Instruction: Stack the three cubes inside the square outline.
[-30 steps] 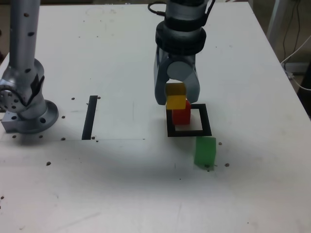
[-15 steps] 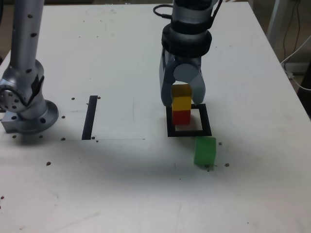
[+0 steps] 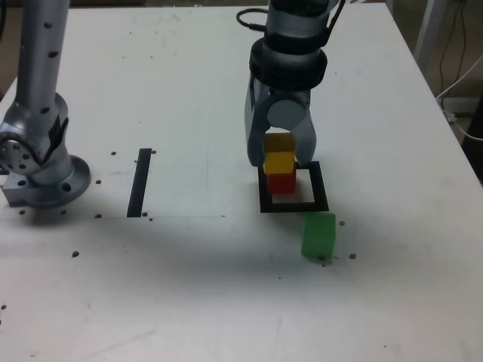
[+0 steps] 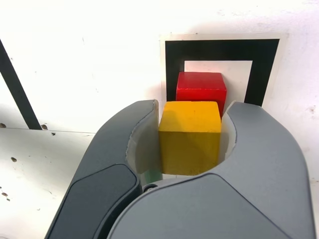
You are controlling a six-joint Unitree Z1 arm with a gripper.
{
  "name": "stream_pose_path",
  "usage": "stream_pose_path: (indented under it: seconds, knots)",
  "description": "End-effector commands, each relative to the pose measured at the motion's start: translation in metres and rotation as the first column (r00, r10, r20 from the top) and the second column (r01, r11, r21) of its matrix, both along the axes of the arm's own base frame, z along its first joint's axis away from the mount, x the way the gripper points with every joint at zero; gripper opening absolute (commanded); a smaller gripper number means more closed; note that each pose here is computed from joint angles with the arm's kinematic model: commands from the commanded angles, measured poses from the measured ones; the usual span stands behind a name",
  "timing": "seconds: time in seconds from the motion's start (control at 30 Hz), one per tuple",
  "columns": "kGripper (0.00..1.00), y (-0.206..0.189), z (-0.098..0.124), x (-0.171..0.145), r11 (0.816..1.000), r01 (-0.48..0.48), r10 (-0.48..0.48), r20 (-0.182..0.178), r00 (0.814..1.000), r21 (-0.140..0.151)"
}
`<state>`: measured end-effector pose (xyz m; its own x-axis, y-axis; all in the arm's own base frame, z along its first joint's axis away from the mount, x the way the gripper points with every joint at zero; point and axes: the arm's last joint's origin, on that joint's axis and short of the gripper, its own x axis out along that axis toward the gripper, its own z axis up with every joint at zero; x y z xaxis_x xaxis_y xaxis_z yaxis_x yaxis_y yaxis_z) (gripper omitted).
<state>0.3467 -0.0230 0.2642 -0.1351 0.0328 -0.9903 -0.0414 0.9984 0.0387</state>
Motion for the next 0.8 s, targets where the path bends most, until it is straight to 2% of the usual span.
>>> stream_pose_path:
  seconds: [0.0,0.07,0.23,0.33,0.57,0.77]
  knots:
    - [0.48,0.001,-0.0028,0.0007,1.0,-0.001,0.001,-0.011,1.0,-0.001]
    - [0.55,0.0013,-0.0042,0.0016,1.0,0.0,0.0,-0.012,1.0,0.001]
    - [0.85,0.002,-0.0061,0.0045,1.0,0.009,-0.009,0.001,1.0,0.01]
    - [0.96,0.0026,-0.0068,0.0053,1.0,0.011,-0.011,0.007,1.0,0.02]
    - [0.99,0.0048,-0.007,0.0057,0.999,0.01,-0.011,0.008,1.0,0.045]
    - [0.99,0.0042,-0.0026,-0.0003,0.999,0.012,-0.012,-0.005,1.0,0.042]
